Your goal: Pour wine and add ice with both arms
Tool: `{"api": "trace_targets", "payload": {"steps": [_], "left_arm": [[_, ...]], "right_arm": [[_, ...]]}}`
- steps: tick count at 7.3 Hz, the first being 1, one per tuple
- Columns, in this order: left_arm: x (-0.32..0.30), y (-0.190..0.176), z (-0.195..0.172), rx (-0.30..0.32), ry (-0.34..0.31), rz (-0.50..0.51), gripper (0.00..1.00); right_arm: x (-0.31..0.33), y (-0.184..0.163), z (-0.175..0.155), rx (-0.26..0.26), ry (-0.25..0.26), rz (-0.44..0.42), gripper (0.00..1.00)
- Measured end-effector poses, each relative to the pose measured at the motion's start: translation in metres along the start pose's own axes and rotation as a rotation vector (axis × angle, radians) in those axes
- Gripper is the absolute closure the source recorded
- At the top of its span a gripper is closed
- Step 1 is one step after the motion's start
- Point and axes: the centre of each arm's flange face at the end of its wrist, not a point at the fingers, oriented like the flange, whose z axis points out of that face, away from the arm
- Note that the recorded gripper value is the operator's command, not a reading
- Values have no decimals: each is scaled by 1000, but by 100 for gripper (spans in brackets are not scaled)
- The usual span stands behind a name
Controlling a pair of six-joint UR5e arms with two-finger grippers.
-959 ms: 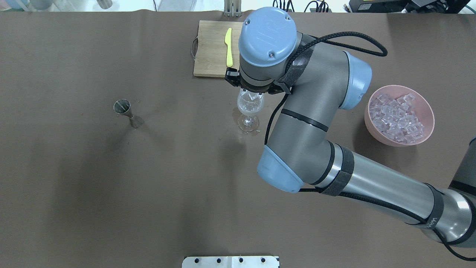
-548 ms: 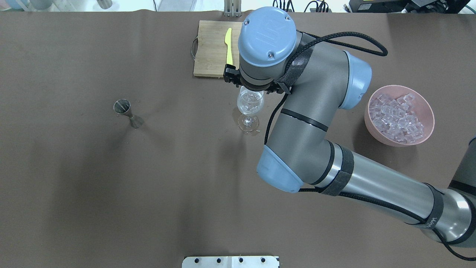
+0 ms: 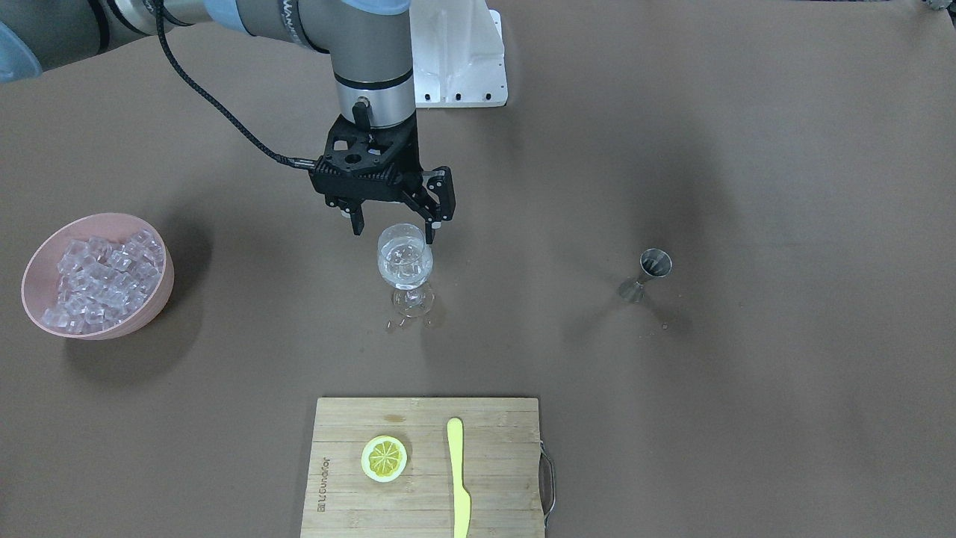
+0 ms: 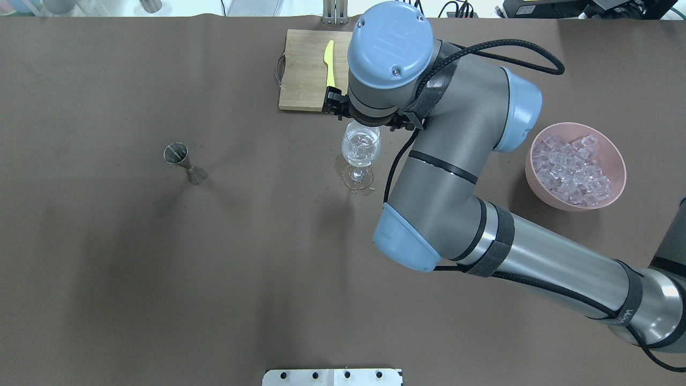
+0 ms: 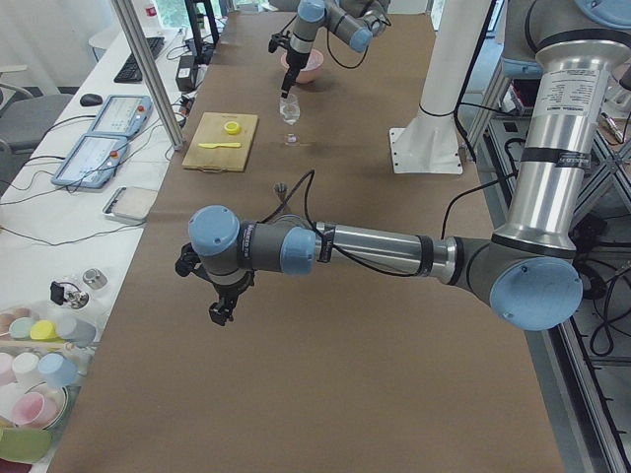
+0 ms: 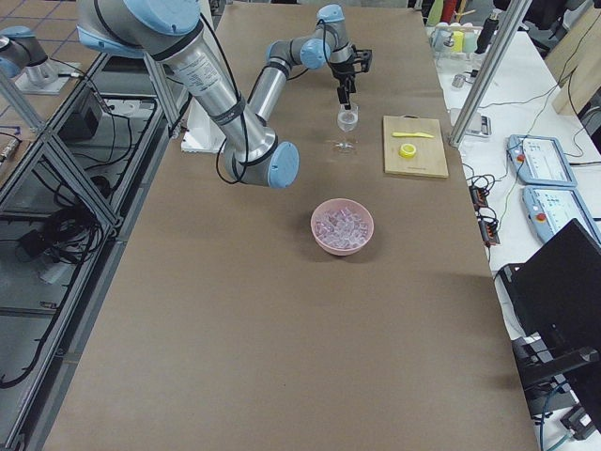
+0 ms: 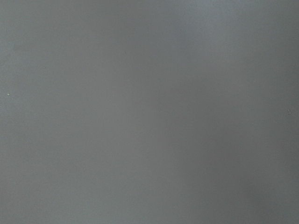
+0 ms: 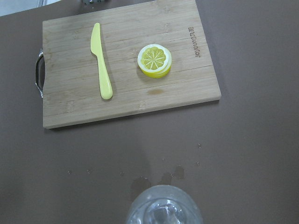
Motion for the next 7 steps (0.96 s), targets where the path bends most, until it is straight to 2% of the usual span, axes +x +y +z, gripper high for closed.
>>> {"api": "trace_targets", "payload": {"steps": [1, 3, 5, 7], "left_arm": [[-4, 10, 6, -13, 1, -33, 1], [-10, 31, 16, -36, 3, -119, 1], [-18, 56, 25, -57, 2, -166, 1], [-30, 73, 27, -79, -51, -191, 1]], "right_arm": [[15, -24, -9, -25, -11, 0, 0], [98, -74, -34, -82, -42, -27, 0], [210, -124, -49, -119, -34, -77, 0], [326, -168, -47, -161, -5, -154, 0]]}}
